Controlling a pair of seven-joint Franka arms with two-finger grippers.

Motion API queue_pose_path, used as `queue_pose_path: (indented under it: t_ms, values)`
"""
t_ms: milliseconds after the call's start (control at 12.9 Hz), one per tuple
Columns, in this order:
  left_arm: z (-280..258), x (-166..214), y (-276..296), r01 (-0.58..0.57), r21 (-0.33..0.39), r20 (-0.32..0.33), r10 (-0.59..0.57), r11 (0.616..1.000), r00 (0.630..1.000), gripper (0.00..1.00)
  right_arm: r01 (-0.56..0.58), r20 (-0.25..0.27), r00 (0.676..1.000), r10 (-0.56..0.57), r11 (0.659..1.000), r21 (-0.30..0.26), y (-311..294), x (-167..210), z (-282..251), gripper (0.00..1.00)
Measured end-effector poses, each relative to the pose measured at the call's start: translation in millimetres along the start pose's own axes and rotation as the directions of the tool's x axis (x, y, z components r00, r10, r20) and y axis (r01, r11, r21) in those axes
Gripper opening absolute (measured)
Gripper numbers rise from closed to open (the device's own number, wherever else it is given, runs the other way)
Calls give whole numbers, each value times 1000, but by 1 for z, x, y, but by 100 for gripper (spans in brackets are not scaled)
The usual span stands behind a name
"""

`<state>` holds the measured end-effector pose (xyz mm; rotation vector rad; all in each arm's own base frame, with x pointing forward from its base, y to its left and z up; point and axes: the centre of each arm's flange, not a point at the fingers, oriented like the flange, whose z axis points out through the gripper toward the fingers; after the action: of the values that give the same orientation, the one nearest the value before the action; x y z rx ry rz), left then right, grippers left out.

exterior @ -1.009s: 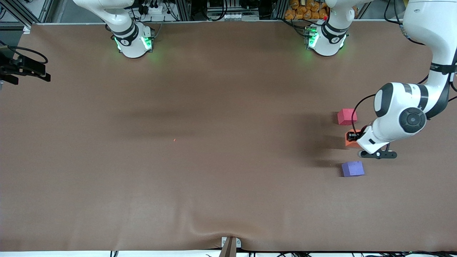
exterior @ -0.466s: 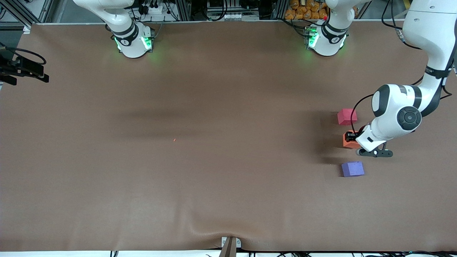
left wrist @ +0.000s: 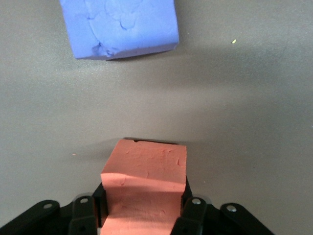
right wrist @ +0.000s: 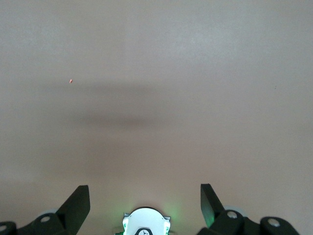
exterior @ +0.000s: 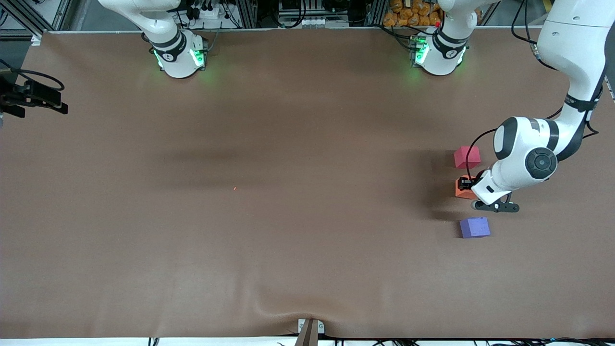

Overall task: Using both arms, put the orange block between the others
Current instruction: 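Lower the orange cube between the pink and blue cubes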

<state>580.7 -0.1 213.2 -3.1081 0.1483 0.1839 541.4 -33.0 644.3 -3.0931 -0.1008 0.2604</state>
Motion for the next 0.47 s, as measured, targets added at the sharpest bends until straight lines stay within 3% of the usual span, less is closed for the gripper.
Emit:
queue_pose_path:
  t_ms: [466]
  values:
    - [-2, 5, -7, 26, -1, -9, -26, 1000, 1000, 56, 14, -21, 1000, -14, 1000, -5, -7, 0, -7, 100]
